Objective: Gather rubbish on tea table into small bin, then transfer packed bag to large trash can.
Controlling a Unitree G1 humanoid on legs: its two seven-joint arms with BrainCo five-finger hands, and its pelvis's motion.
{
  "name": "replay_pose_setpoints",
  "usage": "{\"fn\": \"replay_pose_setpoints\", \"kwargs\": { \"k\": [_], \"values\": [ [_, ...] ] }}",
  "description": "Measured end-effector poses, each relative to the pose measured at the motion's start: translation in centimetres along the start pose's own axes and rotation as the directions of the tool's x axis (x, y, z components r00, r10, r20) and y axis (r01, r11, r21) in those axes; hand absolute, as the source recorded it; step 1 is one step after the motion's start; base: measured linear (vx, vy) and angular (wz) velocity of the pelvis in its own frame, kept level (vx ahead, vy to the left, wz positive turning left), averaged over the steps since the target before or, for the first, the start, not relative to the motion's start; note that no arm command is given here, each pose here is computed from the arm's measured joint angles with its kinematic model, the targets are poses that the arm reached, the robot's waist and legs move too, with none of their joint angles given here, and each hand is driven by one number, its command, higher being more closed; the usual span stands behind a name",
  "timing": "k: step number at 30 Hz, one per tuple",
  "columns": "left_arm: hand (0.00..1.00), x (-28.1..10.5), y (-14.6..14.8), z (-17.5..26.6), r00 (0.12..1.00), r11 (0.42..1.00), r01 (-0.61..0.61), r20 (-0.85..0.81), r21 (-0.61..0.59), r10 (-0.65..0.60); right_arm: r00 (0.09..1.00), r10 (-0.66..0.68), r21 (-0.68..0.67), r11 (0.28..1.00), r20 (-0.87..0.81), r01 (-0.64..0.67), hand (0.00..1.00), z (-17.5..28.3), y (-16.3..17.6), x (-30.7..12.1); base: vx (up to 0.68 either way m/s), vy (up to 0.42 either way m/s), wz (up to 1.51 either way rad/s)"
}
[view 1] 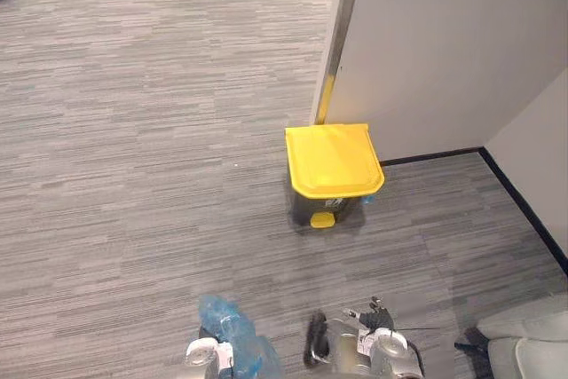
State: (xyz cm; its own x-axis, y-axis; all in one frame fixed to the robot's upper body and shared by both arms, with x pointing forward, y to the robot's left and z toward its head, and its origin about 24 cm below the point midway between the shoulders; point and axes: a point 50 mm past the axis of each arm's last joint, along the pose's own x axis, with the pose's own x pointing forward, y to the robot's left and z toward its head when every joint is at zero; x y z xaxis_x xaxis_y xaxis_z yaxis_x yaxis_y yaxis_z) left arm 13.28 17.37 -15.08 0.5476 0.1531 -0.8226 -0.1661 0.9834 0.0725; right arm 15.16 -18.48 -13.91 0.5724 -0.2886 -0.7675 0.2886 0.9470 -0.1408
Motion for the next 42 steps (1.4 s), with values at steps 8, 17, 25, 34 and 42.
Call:
{"fn": "replay_pose_setpoints", "kwargs": {
  "k": [8, 17, 25, 34, 42],
  "values": [
    [1.0, -0.1, -2.4, 1.4, 0.996, 0.995, 0.062, 0.062, -0.075, -0.057, 1.0, -0.011, 0.026, 1.0, -0.025, 0.012, 0.0, -0.9, -0.1, -0.3, 0.34, -0.1, -0.07],
    [1.0, -0.1, -1.9, 1.2, 0.997, 0.996, 0.055, 0.057, -0.067, -0.051, 0.997, -0.016, 0.054, 0.998, -0.08, 0.02, 0.0, -2.5, 0.0, -0.8, 0.2, 0.182, -0.35],
    [1.0, 0.0, -0.3, 0.4, 1.0, 1.0, 0.022, 0.019, -0.008, -0.022, 0.998, 0.004, 0.048, 0.999, -0.057, -0.002, 0.0, -1.6, 0.8, -0.6, 0.18, 0.146, -0.25],
    [1.0, -0.2, -0.1, -0.9, 1.0, 1.0, 0.008, -0.027, 0.008, -0.007, 0.994, -0.036, -0.004, 0.999, -0.099, 0.036, 0.0, -2.3, -1.2, -0.2, 0.17, -0.087, 0.09],
    [1.0, -0.3, -0.5, -1.1, 0.999, 0.999, 0.036, -0.035, 0.001, -0.036, 0.988, -0.057, -0.019, 0.998, -0.145, 0.055, 0.0, -3.7, -2.1, -0.5, 0.08, 0.001, -0.08]
  ]
}}
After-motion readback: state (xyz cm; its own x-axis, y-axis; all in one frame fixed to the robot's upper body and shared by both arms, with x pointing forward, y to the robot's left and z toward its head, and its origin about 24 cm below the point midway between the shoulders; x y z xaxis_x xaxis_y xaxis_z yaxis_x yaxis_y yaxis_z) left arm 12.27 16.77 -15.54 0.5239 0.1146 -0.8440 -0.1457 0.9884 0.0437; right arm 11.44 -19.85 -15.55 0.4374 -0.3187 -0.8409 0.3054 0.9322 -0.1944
